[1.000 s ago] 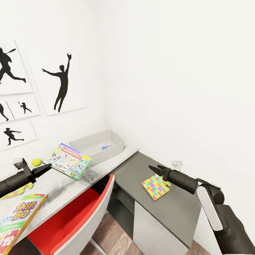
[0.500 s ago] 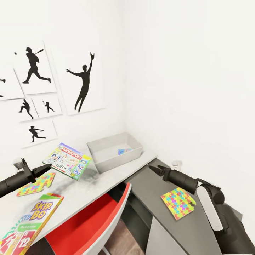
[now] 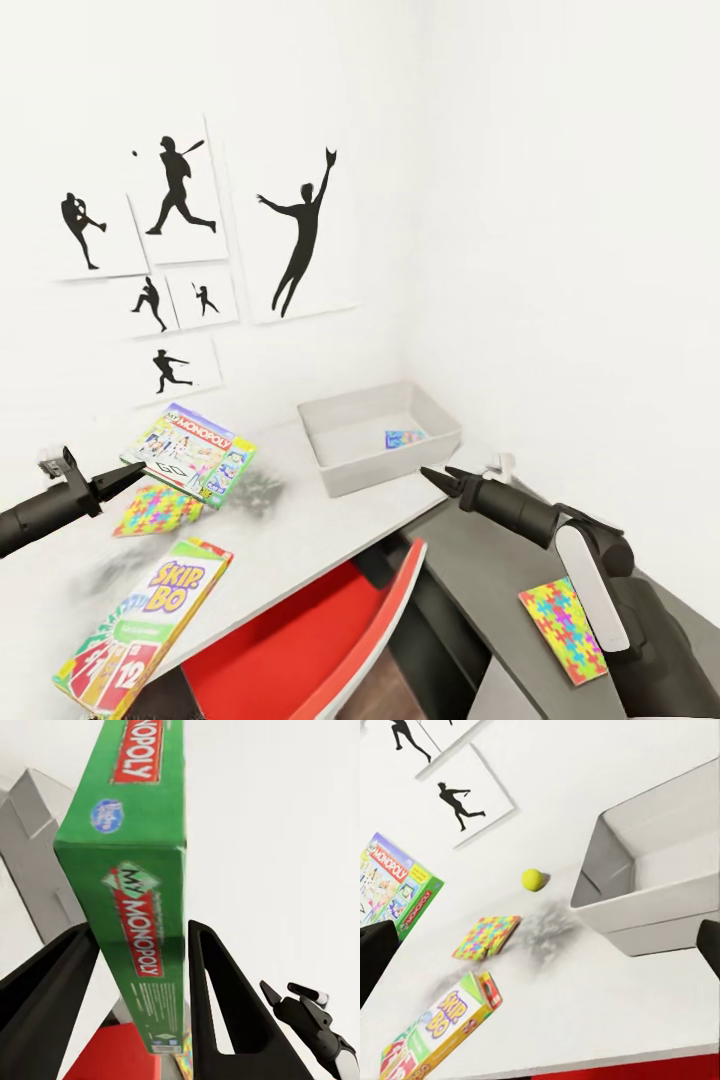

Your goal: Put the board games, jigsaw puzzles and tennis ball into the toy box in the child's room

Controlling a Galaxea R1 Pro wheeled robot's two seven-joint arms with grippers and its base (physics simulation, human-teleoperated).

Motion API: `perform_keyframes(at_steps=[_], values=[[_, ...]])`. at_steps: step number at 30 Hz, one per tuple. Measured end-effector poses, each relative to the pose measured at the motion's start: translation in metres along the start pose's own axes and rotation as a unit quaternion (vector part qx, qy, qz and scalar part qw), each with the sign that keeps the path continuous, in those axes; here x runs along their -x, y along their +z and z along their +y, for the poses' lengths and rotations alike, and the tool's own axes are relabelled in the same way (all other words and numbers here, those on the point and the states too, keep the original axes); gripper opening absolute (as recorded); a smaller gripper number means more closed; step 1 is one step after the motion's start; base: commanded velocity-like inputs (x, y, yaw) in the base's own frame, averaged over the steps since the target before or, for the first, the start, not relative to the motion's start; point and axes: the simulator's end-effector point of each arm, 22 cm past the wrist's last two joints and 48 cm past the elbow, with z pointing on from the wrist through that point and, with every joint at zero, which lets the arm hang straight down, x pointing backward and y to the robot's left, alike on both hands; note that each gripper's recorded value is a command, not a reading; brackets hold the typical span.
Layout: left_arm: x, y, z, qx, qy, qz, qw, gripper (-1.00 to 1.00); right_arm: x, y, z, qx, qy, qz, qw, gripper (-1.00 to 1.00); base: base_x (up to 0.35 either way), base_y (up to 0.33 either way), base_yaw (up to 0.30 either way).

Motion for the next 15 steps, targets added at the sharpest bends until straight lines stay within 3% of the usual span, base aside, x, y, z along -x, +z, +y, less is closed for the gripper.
perform_keyframes(at_steps=[10,15], values=[[0.0,-0.0002,-0.0002,0.0,0.0,0.0,1.0,-1.0,0.0003,-0.0005,0.0002,0.001,0.001,-0.001,1.0,1.0,0.155,0.026,0.287],[0.0003,0.0001,-0.0009,-0.002,-0.002,-0.001,1.0,-1.0,0.0005,-0.0006,-0.0001,0.001,0.001,-0.001,1.0,1.0,0.139,0.014,0.107]])
